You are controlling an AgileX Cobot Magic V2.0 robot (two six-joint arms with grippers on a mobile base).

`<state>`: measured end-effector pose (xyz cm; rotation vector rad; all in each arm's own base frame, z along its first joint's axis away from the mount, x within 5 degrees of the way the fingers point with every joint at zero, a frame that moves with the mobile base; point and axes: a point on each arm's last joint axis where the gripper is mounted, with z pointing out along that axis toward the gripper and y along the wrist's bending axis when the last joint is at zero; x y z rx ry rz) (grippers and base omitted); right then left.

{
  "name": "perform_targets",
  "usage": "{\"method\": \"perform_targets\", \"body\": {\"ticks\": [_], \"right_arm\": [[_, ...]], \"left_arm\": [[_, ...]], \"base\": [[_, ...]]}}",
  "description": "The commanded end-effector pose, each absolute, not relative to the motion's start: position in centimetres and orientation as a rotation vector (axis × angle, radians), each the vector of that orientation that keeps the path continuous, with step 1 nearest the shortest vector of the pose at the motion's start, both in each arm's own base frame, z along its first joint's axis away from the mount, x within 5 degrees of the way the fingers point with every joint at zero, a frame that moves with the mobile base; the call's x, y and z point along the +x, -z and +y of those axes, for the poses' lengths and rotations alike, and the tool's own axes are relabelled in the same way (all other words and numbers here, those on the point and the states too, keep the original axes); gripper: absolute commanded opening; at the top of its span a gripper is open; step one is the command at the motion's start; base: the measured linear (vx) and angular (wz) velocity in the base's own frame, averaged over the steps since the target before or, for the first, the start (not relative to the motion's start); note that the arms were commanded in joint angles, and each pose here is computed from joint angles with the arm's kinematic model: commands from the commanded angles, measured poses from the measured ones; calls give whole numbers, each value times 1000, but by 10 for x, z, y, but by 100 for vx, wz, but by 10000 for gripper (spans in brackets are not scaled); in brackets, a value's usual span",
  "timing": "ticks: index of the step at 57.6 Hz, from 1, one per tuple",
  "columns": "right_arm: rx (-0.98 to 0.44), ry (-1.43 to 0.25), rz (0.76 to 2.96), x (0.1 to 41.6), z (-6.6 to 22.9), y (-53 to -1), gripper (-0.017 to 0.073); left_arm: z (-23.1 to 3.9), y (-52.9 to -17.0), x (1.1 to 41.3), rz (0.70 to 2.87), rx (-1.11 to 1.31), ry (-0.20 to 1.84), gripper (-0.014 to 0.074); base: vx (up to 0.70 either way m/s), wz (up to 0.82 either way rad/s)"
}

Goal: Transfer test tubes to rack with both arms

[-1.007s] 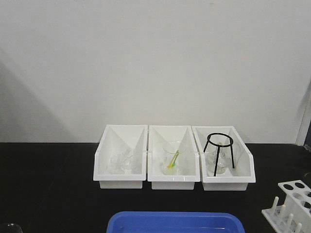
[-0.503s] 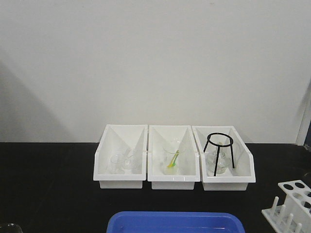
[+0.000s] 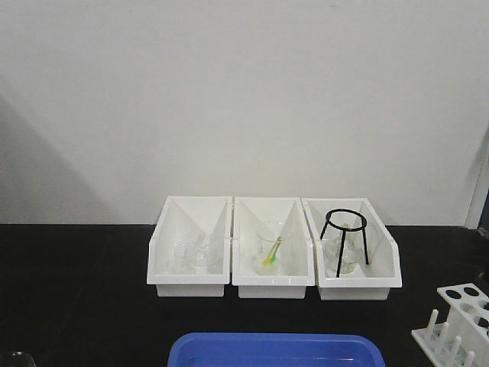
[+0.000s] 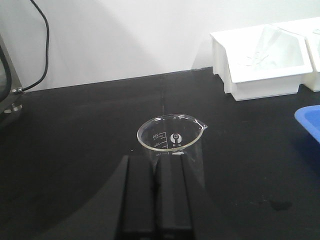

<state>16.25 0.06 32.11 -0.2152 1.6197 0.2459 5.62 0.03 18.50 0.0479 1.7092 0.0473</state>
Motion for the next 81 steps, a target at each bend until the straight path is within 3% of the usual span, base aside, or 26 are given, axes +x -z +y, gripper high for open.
{"method": "perform_targets", "body": {"ticks": [1, 10, 20, 36, 46, 81], "right_arm": [[-97, -277, 1500, 155, -2, -327, -8], [93, -158, 1398, 129, -8, -305, -8], [152, -38, 1433, 95, -8, -273, -8], [-1, 50, 1550, 60, -2, -218, -8], [-6, 39, 1569, 57, -1, -194, -8], [-15, 49, 1588, 57, -1, -193, -8]], "left_arm": [[0, -182, 58, 1664, 40, -39, -20], [0, -182, 58, 1664, 40, -39, -20], [0, -182, 58, 1664, 40, -39, -20], [0, -182, 58, 1664, 40, -39, -20], [0, -182, 58, 1662, 40, -39, -20], [0, -182, 58, 1662, 40, -39, -20]], "base": [[0, 0], [0, 0], [0, 0], [0, 0], [0, 0], [0, 0]]}}
